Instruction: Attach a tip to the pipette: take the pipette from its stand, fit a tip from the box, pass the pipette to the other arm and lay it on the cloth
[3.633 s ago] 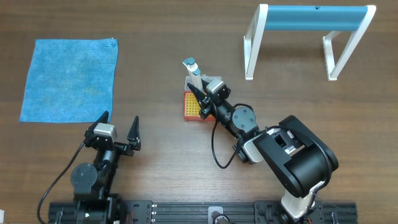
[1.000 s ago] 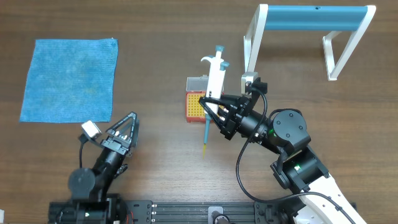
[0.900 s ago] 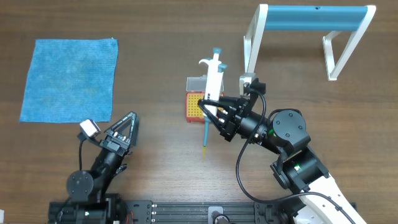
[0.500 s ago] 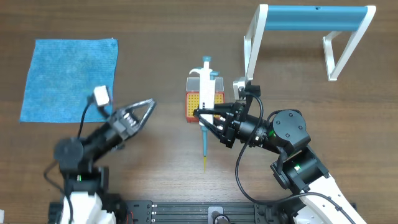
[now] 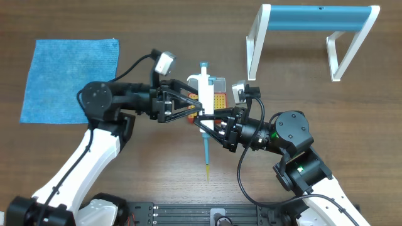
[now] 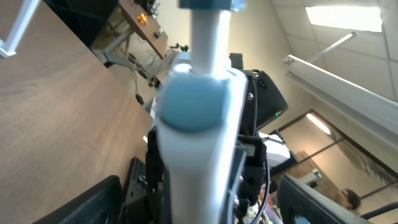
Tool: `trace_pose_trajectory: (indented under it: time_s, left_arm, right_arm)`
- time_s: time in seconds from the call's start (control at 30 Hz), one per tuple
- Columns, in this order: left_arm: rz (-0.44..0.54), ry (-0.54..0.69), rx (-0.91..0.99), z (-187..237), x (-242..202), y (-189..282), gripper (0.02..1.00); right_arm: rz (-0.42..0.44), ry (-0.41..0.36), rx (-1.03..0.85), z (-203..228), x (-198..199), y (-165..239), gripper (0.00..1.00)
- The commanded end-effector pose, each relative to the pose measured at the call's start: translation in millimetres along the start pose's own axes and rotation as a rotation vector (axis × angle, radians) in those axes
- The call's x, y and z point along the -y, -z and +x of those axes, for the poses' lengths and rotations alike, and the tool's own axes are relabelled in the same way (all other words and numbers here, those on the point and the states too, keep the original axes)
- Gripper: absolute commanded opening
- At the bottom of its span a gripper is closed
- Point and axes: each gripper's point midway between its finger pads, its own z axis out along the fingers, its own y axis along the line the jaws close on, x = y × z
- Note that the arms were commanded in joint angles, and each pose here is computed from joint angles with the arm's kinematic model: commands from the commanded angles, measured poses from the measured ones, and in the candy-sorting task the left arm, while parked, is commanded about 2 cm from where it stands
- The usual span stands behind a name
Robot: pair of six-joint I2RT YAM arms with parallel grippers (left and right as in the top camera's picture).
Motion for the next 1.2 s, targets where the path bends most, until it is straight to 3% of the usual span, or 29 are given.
trace_pose_trajectory:
  time_s: [0.03,0.4,0.53,0.57,0.6,0.67,0.97,1.0,1.03,1.2]
  left_arm:
    - [0.019,-0.051,-0.003,-6,6,-6,0.803]
    - [0.019,-0.108,0.042,-13,7,-9,0.79]
    - [0.019,-0.106,0.042,-13,6,-9,0.57]
    - [0.019,-0.107,0.042,-13,6,-9,0.428]
    - [0.018,-0.106,0.042,-13,6,-9,0.196]
    - [0.018,-0.105,0.043,-13,6,-9,0.025]
    - [0.016,-0.105,0.05,-14,5,-9,0.025]
    - [0.015,-0.114,0.05,-14,5,-9,0.025]
    - [0.015,-0.128,0.05,-14,5,-9,0.025]
    - [0.013,-0.128,0.05,-15,2,-9,0.025]
  right_arm:
    - [-0.049,-0.021,-0.023,0,-16,0,0.08]
    - [-0.077,-0.039,-0.059,11,-25,-5,0.077]
    - [-0.077,-0.039,-0.059,11,-25,-5,0.08]
    - [-0.077,-0.039,-0.059,11,-25,-5,0.08]
    - [-0.077,-0.039,-0.059,11,-25,-5,0.08]
    - [-0.077,-0.036,-0.059,11,-25,-5,0.08]
    - [-0.077,-0.036,-0.06,11,-24,-5,0.082]
    - [-0.077,-0.037,-0.06,11,-24,-5,0.623]
    - [-0.078,-0.037,-0.061,11,-25,-5,0.974]
    - [-0.08,-0.036,-0.064,11,-24,-4,0.974]
